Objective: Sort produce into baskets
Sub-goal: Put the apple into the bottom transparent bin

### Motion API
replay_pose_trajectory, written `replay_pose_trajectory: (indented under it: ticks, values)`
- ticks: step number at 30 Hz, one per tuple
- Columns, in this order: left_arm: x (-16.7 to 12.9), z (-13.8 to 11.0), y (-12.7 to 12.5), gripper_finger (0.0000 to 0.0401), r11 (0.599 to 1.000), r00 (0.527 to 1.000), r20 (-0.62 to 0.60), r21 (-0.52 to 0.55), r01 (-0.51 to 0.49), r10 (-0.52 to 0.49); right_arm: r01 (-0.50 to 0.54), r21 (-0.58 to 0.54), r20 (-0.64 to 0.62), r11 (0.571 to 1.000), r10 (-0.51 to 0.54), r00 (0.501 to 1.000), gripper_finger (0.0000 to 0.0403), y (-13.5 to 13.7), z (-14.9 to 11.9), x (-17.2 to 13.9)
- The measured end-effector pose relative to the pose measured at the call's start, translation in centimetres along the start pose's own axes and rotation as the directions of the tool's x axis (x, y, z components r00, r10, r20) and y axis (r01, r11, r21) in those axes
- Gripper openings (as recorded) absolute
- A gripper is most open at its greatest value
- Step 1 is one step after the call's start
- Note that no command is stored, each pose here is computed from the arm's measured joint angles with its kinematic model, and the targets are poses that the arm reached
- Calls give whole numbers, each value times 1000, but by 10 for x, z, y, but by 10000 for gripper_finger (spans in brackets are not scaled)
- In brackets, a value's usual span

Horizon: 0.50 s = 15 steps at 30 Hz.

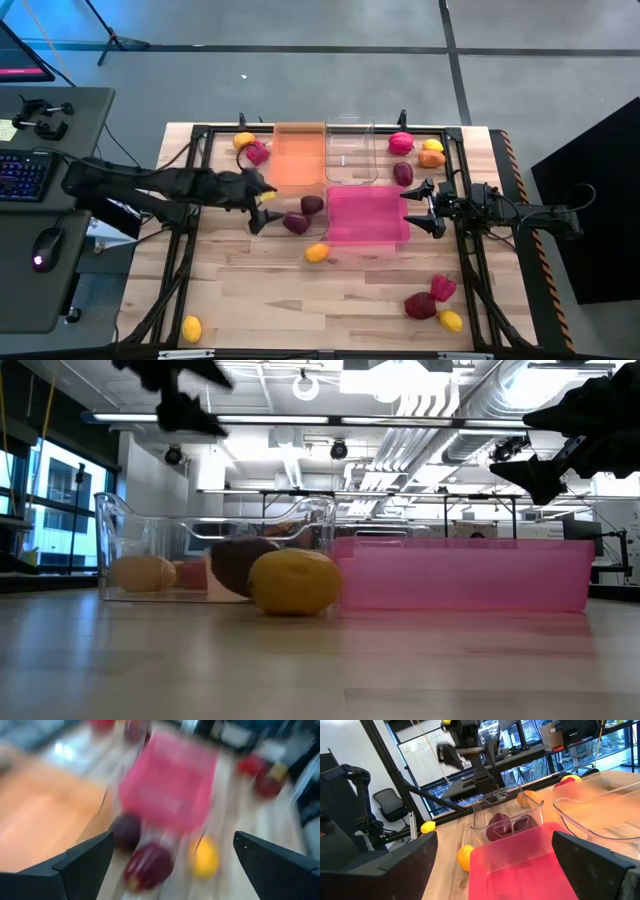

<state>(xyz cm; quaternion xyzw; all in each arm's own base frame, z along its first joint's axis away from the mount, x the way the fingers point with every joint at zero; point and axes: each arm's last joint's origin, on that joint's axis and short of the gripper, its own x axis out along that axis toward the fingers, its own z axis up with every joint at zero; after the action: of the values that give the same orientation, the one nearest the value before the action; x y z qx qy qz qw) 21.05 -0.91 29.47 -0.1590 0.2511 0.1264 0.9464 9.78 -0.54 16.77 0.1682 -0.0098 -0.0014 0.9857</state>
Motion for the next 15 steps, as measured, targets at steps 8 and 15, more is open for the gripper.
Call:
replay_pose_trajectory:
  ticks: [8, 15]
  values:
    - [-48, 48, 3, 395, 976, 859, 501, -114, 184, -103, 158, -227, 86, 961, -142, 986, 383, -4, 5, 0]
    - [-70, 60, 6, 395, 959, 745, 666, -183, 216, -40, -1, 358, 426, 934, -162, 890, 383, 3, 35, -7]
